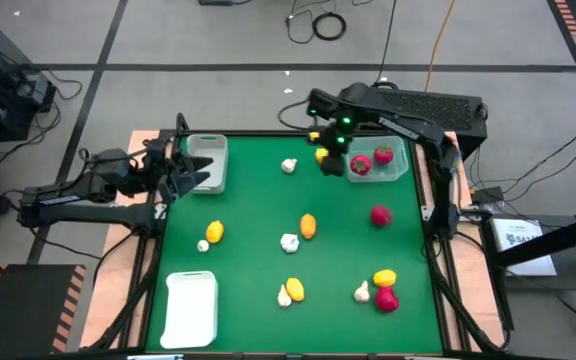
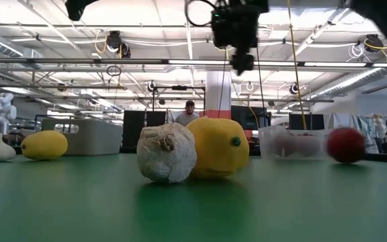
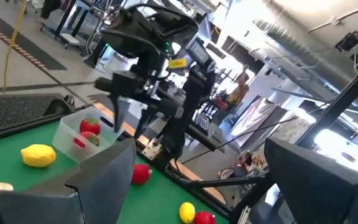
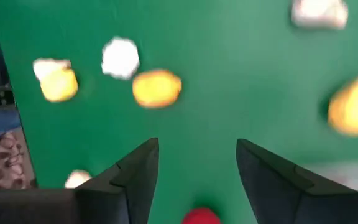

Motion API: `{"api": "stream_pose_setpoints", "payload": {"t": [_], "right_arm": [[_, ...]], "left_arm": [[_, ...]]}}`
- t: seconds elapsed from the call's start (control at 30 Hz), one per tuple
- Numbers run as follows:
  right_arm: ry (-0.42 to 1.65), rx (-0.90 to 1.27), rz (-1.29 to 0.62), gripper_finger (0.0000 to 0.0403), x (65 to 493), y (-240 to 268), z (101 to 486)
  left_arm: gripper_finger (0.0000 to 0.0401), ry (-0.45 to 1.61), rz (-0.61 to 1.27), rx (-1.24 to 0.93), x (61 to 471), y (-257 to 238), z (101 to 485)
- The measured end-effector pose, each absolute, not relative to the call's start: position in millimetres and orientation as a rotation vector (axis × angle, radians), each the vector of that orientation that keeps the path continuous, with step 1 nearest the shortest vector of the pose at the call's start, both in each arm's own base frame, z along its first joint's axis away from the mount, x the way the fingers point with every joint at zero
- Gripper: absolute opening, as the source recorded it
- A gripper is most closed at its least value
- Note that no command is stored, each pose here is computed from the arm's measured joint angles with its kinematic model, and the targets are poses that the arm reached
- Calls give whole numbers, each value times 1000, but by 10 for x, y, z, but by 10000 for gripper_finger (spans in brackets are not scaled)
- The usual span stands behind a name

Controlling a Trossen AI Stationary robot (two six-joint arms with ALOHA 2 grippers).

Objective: Sort produce into baskets
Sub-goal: Put the tomato into the transparent bin

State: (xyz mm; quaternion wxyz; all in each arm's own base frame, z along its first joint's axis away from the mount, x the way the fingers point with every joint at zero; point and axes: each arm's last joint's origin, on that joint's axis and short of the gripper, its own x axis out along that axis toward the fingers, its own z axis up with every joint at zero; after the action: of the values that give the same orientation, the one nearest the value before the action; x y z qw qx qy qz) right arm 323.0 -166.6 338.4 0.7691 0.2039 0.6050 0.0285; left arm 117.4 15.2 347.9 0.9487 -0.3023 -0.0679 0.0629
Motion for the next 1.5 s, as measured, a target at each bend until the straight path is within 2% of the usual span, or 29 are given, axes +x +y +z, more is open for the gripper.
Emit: {"api": "stream_pose_setpoints", "payload": {"t": [0.2,0.4,0.7,0.8,1.03,1.3,1.5], "right_arm": [[1320,661,-125,210,2582,-1366,3219],[1268,934,-467,210,2010,-910,2888],[1267,1216,-682,210,1600,-471,2508],[1245,1200,-629,210,1657,-402,2506],[1136,1134,-378,210,1955,-217,2532],[1282,1057,16,210,2122,356,2496],[1455,1182,37,210,2005,738,2520]], "left_arm": [[361,-132,225,-524,1171,177,3456],[361,-105,341,-369,1198,222,3428],[361,-43,350,-355,1321,341,3364],[361,-18,337,-360,1369,369,3337],[361,18,301,-366,1436,385,3300],[361,17,297,-366,1435,384,3302],[361,38,296,-365,1434,382,3282]]}}
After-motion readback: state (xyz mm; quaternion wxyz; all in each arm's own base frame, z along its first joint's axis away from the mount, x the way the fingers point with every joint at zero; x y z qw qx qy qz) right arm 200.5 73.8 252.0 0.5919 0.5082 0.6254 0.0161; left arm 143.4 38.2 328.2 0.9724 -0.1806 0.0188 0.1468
